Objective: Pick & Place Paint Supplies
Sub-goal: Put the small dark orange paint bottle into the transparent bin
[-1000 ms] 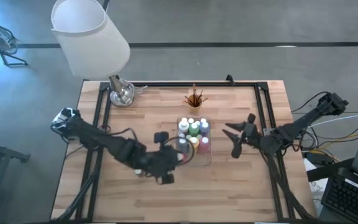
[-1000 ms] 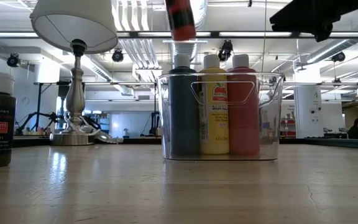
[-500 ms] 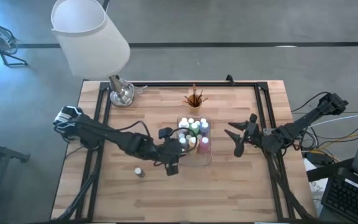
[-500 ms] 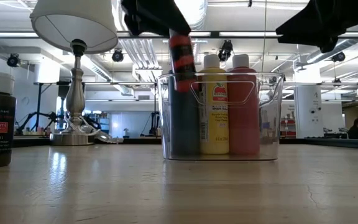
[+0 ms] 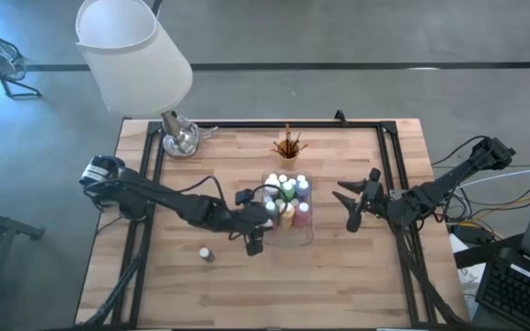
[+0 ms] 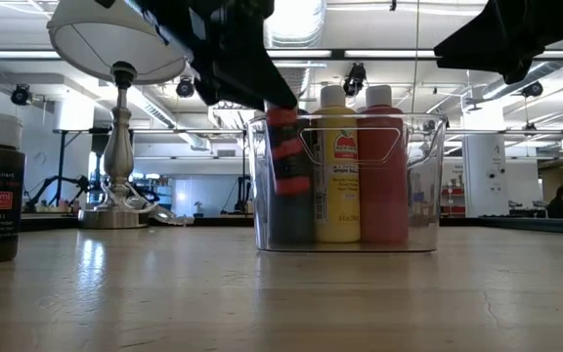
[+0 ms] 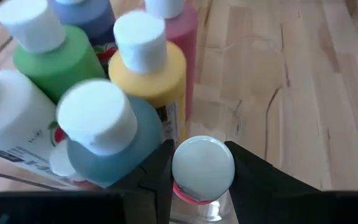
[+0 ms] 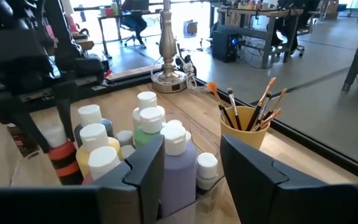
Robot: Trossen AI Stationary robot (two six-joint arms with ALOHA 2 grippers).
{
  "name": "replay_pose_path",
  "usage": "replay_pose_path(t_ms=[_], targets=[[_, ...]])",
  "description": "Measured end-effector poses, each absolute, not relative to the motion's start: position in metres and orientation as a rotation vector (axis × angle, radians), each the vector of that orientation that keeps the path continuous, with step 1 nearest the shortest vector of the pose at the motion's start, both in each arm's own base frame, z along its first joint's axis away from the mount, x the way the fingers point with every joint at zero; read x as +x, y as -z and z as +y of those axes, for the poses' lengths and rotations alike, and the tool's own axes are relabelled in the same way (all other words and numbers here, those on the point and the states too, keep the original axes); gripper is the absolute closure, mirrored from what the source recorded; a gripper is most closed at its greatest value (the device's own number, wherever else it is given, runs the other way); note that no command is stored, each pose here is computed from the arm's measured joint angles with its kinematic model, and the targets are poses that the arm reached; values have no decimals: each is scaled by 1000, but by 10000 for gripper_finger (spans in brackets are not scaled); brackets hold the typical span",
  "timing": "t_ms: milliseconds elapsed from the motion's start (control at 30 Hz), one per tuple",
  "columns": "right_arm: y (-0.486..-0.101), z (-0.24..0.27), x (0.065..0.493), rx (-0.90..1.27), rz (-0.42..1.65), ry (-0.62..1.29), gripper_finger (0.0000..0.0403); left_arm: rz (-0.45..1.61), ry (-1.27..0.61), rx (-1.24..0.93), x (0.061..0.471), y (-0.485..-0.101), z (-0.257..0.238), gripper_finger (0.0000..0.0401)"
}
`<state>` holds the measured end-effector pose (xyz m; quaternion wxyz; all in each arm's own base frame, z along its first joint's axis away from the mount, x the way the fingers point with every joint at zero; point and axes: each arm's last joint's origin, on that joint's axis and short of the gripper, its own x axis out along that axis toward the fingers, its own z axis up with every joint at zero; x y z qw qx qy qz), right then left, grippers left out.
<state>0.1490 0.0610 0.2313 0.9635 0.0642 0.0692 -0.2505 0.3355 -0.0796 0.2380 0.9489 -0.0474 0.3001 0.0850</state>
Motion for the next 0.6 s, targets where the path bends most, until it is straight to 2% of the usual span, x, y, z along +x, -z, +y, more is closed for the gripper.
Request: replay_pose_path(t_ms=[367, 600], targets=[[-231, 61, 149, 129, 142, 507, 271, 610, -138, -123, 335, -222, -67, 277], [-230, 61, 149, 126, 144, 507, 254, 636, -109, -98, 344, -207, -67, 277]])
